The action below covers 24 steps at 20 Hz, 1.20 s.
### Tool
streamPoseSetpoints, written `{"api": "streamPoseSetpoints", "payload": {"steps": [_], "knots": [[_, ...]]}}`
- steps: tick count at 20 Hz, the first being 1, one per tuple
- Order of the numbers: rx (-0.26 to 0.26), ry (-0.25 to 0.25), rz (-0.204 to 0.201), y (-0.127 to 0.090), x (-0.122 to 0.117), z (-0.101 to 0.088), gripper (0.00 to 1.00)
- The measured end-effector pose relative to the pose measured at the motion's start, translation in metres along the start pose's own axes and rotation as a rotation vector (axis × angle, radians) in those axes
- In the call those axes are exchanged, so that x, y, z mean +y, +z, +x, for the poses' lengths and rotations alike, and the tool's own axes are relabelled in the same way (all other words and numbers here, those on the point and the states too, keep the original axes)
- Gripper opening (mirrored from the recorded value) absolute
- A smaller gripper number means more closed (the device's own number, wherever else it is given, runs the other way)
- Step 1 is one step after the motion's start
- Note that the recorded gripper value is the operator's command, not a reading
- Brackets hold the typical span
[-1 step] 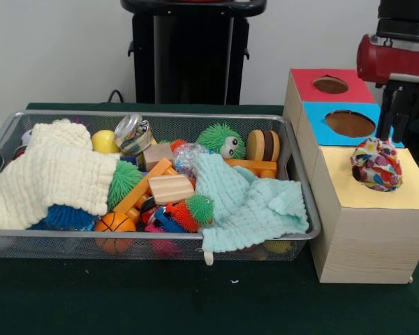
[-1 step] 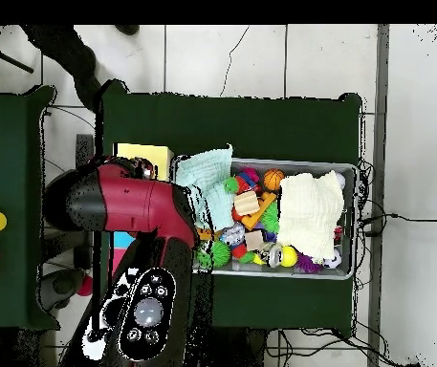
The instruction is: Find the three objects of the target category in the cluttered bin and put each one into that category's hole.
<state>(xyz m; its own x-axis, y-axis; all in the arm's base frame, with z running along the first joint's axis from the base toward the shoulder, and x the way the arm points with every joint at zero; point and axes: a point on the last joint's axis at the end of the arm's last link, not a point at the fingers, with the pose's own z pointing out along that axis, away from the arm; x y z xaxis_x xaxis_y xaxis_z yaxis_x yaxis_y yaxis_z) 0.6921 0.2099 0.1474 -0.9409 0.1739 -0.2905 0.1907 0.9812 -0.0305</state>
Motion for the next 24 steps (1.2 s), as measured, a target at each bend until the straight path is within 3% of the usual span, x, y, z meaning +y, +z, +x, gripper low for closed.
{"api": "streamPoseSetpoints", "payload": {"steps": [6,18,24], "knots": [[0.022,0.0,-0.002,-0.005,0.002,-0.001,0.0],[0.004,0.007,-0.008,-0.012,-0.001,-0.014,0.0],[0.003,-0.012,0.015,-0.008,-0.013,-0.014,0.0]]}}
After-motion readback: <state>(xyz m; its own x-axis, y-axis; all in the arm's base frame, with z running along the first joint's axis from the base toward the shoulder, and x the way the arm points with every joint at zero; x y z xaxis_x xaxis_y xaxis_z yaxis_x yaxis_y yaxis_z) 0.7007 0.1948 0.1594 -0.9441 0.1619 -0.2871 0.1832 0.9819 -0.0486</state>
